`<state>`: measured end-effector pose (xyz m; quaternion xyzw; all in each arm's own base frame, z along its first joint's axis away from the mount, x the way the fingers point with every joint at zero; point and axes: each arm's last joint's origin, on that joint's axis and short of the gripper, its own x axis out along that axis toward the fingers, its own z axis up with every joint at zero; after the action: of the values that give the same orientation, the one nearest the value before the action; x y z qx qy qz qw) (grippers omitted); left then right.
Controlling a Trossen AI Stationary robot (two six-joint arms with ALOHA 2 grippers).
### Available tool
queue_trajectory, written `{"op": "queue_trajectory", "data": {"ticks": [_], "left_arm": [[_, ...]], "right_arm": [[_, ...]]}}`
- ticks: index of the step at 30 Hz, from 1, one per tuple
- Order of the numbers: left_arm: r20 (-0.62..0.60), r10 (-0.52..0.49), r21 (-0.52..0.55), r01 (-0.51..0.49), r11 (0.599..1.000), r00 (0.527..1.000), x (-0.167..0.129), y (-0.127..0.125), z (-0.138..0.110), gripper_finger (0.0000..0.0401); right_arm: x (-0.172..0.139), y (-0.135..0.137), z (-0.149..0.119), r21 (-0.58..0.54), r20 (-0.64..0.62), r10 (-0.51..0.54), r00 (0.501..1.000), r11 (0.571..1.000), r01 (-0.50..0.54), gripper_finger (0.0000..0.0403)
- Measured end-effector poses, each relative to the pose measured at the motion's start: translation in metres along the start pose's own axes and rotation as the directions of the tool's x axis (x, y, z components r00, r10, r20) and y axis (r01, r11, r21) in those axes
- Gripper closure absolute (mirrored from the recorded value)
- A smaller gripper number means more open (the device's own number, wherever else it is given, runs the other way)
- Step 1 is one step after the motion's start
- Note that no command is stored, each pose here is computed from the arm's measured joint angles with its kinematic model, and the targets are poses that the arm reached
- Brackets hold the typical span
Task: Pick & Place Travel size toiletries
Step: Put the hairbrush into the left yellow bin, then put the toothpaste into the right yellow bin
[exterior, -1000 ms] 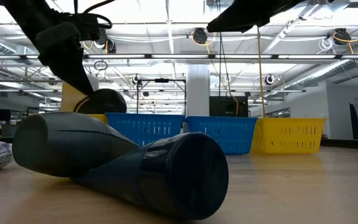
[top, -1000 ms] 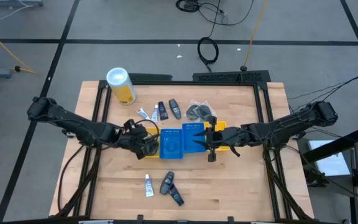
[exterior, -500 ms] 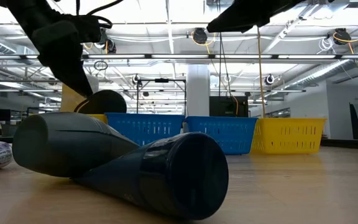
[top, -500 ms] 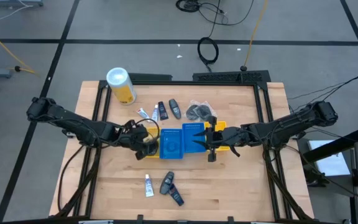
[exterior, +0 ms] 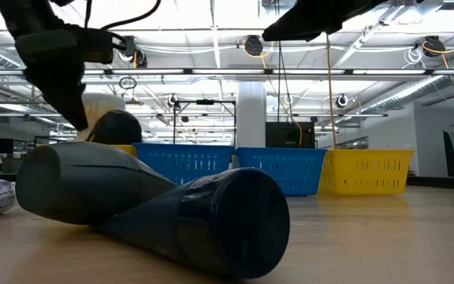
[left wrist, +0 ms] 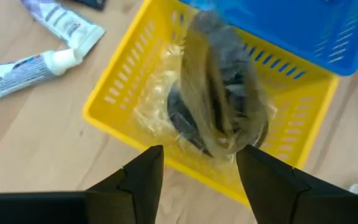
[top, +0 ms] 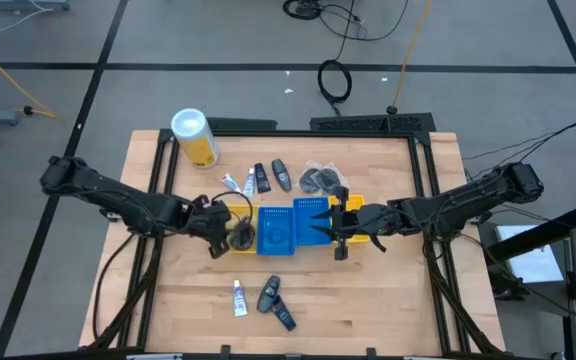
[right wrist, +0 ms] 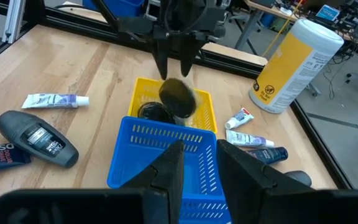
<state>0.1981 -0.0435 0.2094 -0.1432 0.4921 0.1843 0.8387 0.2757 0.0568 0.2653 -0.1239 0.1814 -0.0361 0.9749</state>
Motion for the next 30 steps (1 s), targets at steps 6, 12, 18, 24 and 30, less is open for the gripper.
{"op": "queue_trajectory", "data": {"ticks": [6,12,18,24,30], "left_arm": [[0.073,-0.066,-0.024,0.068,0.997,0.995,-0.017,0.002,0.004,0.0224],[0.219,-0.037,-0.053,0.050,0.997,0.975,-0.049,0.006,0.015,0.0240],[0.350,-0.090,0.011,0.091,0.996,0.933,-0.064,-0.001,0.026,0.0249],[0.348,-0.204,0.137,0.166,0.977,0.915,-0.055,-0.019,0.032,0.0247],[0.228,-0.354,0.283,0.286,0.916,0.907,-0.033,-0.044,0.032,0.0247]], "right_arm": [[0.000,0.000,0.000,-0.001,-0.001,0.000,1.000,1.000,0.000,0.0312],[0.000,0.000,0.000,-0.002,-0.003,0.000,1.000,1.000,0.000,0.0312],[0.000,0.000,-0.002,-0.004,-0.018,0.002,1.000,1.000,-0.002,0.0312],[0.000,0.000,-0.002,-0.005,-0.020,0.003,1.000,1.000,-0.003,0.0312],[0.000,0.000,-0.002,-0.005,-0.021,0.003,1.000,1.000,-0.003,0.0312]]}}
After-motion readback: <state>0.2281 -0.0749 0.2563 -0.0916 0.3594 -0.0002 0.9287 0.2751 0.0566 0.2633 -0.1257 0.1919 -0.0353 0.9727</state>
